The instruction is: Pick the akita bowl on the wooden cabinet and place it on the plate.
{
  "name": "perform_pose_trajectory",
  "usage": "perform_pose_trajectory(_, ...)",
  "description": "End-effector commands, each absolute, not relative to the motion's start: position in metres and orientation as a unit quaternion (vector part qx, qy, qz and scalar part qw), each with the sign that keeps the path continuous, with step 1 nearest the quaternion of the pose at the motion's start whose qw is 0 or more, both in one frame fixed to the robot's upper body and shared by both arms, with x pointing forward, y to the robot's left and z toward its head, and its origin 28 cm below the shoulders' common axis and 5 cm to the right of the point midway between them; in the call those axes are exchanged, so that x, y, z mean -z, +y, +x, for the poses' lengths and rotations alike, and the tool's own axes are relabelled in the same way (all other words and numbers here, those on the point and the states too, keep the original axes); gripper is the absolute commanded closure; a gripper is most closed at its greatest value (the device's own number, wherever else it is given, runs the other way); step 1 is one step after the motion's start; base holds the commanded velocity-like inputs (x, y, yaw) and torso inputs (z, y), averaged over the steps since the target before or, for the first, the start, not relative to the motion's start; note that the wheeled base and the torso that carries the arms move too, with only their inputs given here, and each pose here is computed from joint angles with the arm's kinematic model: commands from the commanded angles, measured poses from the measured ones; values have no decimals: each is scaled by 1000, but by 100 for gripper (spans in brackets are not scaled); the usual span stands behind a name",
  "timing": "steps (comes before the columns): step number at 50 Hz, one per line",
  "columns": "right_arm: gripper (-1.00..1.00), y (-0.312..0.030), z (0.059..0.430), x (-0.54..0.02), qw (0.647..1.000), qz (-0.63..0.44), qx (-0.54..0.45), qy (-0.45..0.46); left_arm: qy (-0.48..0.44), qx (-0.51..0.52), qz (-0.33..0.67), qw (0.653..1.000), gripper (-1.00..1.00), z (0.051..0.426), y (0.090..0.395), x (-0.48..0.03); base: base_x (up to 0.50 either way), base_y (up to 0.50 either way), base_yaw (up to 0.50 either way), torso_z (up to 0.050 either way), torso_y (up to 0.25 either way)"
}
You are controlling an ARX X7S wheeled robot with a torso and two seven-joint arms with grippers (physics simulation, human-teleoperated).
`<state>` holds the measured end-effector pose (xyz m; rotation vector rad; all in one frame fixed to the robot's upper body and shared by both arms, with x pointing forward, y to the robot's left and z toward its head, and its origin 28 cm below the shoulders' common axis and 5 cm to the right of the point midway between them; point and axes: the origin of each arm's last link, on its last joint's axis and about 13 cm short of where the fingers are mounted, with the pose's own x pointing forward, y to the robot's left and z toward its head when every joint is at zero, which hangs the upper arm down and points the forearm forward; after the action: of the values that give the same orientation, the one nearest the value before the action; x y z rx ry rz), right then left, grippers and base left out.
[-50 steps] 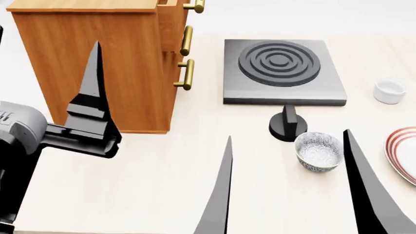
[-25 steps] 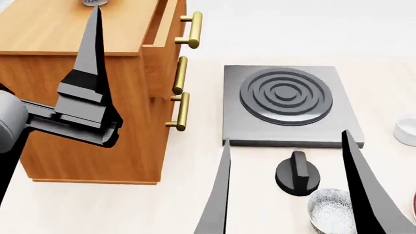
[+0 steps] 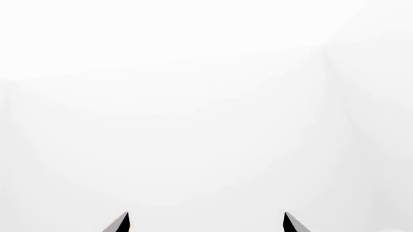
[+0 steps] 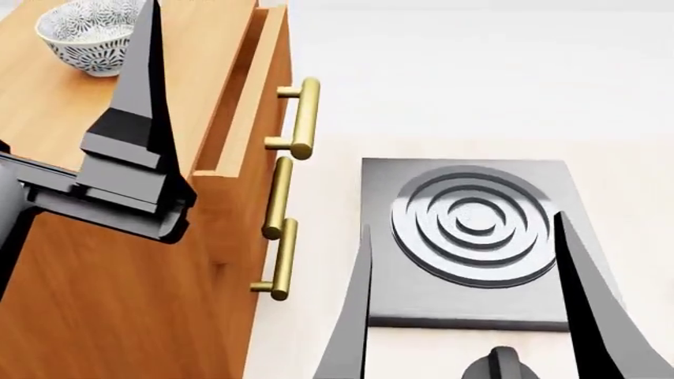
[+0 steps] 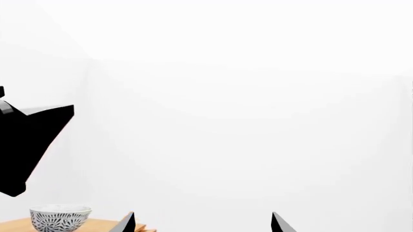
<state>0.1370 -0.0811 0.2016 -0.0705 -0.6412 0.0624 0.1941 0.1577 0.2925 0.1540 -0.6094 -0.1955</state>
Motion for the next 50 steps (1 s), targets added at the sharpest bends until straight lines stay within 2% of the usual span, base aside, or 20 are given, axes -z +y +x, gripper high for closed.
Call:
perform_pose_trajectory(1, -100, -81, 137, -202, 948, -39, -28, -315, -301, 97, 76, 945, -100, 192, 158, -293, 12, 0, 0, 0, 0)
perform_pose_trajectory(13, -100, -80, 136, -202, 947, -39, -28, -319, -306, 100, 80, 943, -100, 191, 157, -298, 0, 0, 0, 0, 0)
perform_pose_trajectory(36, -100, -81, 135, -202, 946, -38, -28, -322, -314, 125, 115, 934, -100, 192, 143, -350, 0, 0, 0, 0, 0)
perform_pose_trajectory(44, -100, -80, 136, -202, 946, -39, -30, -320, -249, 156, 101, 950, -100, 215, 142, -370, 0, 0, 0, 0, 0)
perform_pose_trajectory(50, -100, -80, 135, -202, 946, -39, -31, -320, -227, 136, 99, 959, -100, 227, 142, -388, 0, 0, 0, 0, 0)
